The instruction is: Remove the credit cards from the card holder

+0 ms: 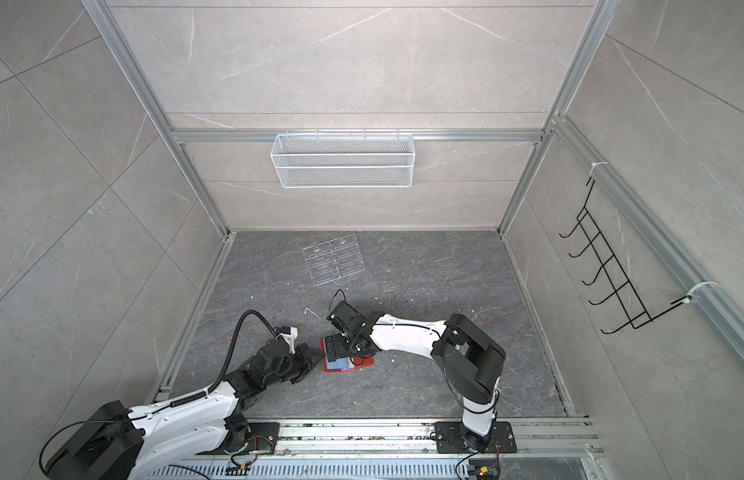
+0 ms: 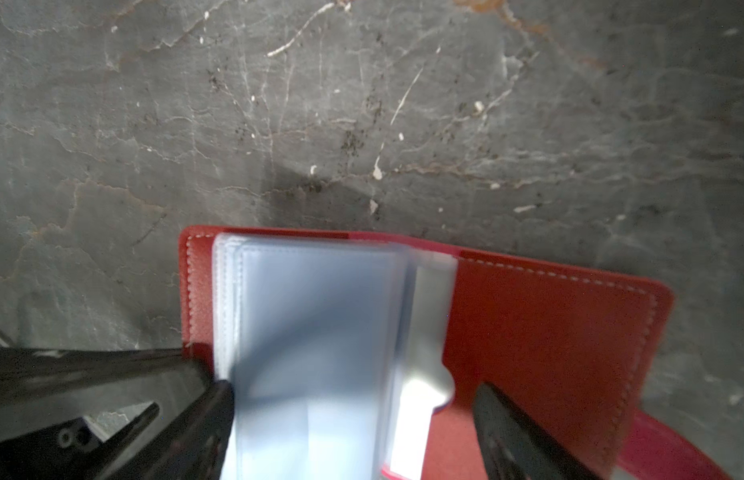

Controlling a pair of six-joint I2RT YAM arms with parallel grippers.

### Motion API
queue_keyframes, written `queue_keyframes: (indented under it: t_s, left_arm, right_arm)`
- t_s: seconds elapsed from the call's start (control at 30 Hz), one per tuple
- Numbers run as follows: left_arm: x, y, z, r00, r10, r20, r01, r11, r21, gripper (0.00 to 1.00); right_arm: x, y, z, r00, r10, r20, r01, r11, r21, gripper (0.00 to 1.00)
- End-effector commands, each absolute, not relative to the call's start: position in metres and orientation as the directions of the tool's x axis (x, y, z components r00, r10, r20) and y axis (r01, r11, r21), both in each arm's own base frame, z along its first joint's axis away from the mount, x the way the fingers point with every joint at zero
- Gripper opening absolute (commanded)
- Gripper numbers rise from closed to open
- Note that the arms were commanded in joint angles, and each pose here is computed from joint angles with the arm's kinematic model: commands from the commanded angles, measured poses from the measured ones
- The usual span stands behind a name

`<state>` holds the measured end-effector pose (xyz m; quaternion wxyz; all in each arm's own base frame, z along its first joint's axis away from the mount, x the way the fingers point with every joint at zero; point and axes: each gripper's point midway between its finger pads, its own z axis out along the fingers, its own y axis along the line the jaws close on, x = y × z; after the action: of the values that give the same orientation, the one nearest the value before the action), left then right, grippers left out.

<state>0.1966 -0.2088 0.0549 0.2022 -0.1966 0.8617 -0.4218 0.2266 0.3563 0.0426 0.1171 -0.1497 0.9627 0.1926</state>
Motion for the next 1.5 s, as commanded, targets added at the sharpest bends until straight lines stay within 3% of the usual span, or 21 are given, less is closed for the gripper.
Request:
queue_keyframes:
  t_s: [0.0, 0.2, 0.37, 0.53, 0.63, 0.73, 0.9, 1.13, 1.47]
  left_arm:
    - [0.206, -0.213, 0.073, -0.828, -0.514, -0.223, -0.118, 0.550, -0.827, 0.00]
    - [0.206, -0.215, 0.075, -0.830, -0.509, -0.229, -0.108, 0.549, -0.829, 0.00]
    - [0.206, -0.215, 0.077, -0.830, -0.507, -0.230, -0.104, 0.547, -0.830, 0.00]
    - [0.208, -0.218, 0.079, -0.831, -0.504, -0.233, -0.095, 0.543, -0.835, 0.00]
    - [0.207, -0.218, 0.078, -0.834, -0.500, -0.233, -0.094, 0.545, -0.833, 0.00]
    - [0.208, -0.218, 0.080, -0.833, -0.500, -0.236, -0.092, 0.545, -0.833, 0.00]
    - [0.209, -0.220, 0.081, -0.834, -0.497, -0.239, -0.087, 0.547, -0.833, 0.00]
    - [0.208, -0.220, 0.080, -0.835, -0.496, -0.237, -0.090, 0.550, -0.831, 0.00]
    - [0.209, -0.219, 0.080, -0.833, -0.498, -0.242, -0.091, 0.555, -0.827, 0.00]
  right_arm:
    - [0.228, 0.354, 0.039, -0.923, -0.260, -0.285, -0.343, 0.892, 0.295, 0.90]
    - [0.230, 0.346, 0.029, -0.925, -0.261, -0.276, -0.331, 0.910, 0.248, 0.89]
    - [0.256, 0.295, 0.029, -0.925, -0.161, -0.344, -0.196, 0.978, 0.070, 0.89]
    - [0.270, 0.260, 0.071, -0.883, -0.036, -0.468, -0.101, 0.988, 0.117, 0.90]
    - [0.268, 0.260, 0.095, -0.861, -0.032, -0.508, -0.134, 0.977, 0.165, 0.93]
    - [0.255, 0.292, 0.110, -0.872, -0.079, -0.483, -0.244, 0.925, 0.290, 0.94]
    - [0.234, 0.344, 0.102, -0.879, -0.190, -0.438, -0.358, 0.869, 0.342, 0.96]
    - [0.228, 0.371, 0.073, -0.894, -0.242, -0.377, -0.381, 0.854, 0.355, 0.95]
    - [0.231, 0.367, 0.051, -0.905, -0.249, -0.345, -0.359, 0.881, 0.307, 0.93]
